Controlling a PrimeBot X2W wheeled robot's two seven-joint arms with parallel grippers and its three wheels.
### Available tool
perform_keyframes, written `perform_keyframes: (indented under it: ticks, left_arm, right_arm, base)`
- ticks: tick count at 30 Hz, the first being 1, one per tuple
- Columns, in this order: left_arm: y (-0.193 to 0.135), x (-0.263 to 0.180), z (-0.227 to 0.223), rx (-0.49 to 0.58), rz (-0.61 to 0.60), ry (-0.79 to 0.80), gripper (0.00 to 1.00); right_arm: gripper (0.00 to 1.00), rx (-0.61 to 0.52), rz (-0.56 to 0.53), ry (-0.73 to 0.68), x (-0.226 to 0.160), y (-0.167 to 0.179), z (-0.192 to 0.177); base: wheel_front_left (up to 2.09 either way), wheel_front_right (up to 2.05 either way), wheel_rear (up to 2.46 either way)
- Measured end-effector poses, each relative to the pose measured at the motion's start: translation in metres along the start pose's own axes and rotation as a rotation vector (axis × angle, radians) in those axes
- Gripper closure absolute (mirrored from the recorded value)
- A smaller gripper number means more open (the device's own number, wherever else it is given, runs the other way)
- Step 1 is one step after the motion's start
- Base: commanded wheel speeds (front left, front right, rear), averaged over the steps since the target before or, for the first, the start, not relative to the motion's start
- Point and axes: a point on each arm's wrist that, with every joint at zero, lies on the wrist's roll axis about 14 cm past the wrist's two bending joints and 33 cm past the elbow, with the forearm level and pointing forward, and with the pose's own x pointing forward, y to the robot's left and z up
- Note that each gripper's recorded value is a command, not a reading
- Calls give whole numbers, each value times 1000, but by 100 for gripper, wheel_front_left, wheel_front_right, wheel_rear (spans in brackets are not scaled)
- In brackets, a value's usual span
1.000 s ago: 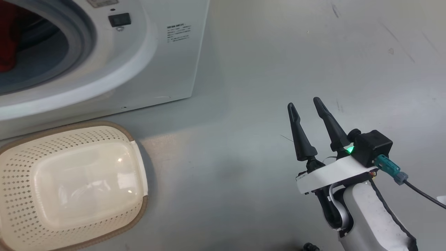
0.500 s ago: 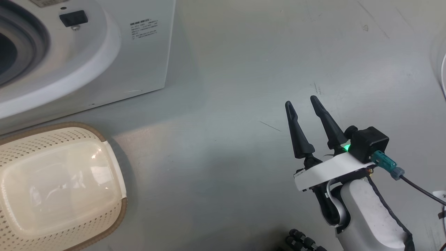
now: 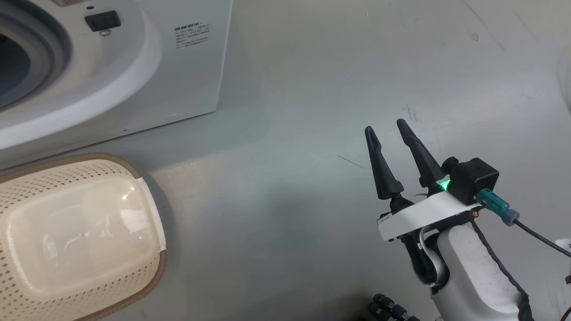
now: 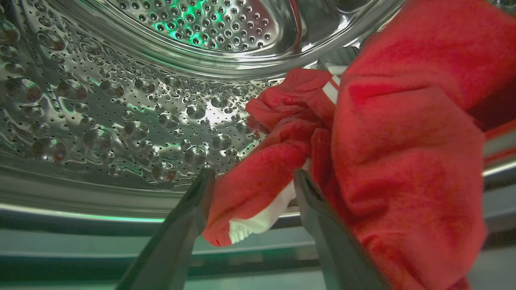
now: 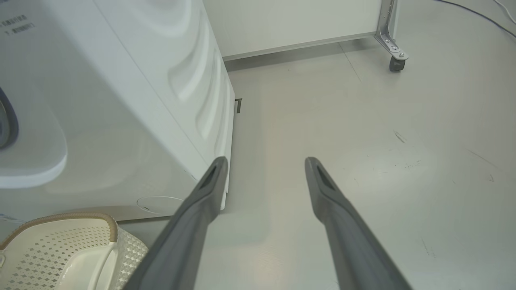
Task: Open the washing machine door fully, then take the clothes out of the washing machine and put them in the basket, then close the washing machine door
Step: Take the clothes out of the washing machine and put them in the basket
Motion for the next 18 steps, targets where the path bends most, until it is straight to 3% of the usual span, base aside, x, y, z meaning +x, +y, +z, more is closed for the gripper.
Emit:
perform_keyframes:
  ticks: [10, 18]
  left_arm:
    - [14, 9, -6, 17, 32, 43, 0]
    - [7, 15, -14, 33, 6, 67, 0]
  right_arm:
    - [0, -4, -6, -5, 6, -4, 1]
    - [0, -10, -10, -4, 10, -7, 0]
  base:
    - [0, 0, 0]
    - [0, 0, 0]
